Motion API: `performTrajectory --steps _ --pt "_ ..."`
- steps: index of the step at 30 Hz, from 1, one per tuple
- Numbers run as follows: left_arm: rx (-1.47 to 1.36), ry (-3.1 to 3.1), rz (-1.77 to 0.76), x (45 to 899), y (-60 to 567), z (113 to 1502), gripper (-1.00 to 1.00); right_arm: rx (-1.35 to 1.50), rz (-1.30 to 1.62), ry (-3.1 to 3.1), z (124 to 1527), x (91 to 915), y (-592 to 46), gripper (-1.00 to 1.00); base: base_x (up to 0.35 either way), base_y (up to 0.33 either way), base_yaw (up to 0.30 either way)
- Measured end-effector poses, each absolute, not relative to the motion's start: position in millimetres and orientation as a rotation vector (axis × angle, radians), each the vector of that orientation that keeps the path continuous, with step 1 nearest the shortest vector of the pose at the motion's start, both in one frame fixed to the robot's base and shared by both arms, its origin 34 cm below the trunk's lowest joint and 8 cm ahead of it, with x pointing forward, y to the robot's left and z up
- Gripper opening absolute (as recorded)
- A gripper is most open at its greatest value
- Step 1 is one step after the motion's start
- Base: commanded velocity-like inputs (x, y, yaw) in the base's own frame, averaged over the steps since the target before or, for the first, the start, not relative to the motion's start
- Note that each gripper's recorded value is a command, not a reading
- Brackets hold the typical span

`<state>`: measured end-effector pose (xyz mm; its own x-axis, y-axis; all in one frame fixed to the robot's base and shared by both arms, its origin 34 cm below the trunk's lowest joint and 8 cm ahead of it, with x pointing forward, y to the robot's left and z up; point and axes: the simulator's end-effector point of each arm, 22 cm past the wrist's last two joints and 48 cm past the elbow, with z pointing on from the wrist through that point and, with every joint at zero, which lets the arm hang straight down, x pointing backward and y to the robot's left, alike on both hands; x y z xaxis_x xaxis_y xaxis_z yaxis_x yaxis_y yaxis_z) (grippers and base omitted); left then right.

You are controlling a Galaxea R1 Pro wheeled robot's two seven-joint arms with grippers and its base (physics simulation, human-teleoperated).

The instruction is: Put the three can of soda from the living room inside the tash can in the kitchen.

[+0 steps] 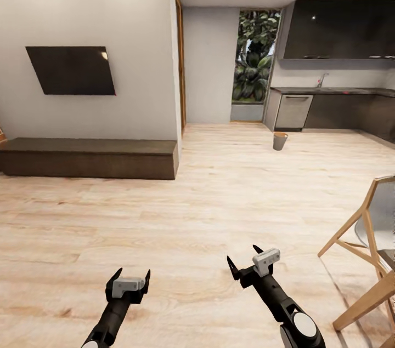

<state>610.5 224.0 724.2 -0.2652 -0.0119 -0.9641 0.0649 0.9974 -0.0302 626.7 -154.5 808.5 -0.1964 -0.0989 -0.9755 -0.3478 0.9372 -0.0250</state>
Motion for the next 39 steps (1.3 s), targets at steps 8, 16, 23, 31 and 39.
performTrajectory --steps 8,16,23,31,39 --pt "0.037 1.84 -0.074 610.3 223.9 723.0 1.0 -0.335 0.233 1.768 807.1 626.6 -154.5 1.0 0.312 0.0 -0.208" --pt "0.037 1.843 -0.074 610.0 224.0 721.7 1.0 -0.335 0.233 1.771 805.8 626.6 -154.4 1.0 0.315 0.0 -0.164" --pt "0.036 1.846 -0.074 609.8 224.1 720.5 1.0 -0.337 0.234 1.773 804.6 626.4 -153.9 1.0 0.319 0.0 -0.128" --pt "0.035 1.848 -0.074 609.6 224.2 719.3 1.0 -0.337 0.234 1.776 803.2 626.4 -153.8 1.0 0.322 0.0 -0.077" --pt "0.035 1.85 -0.074 609.3 224.2 718.4 1.0 -0.337 0.235 1.777 802.4 626.3 -153.5 1.0 0.322 0.0 -0.011"
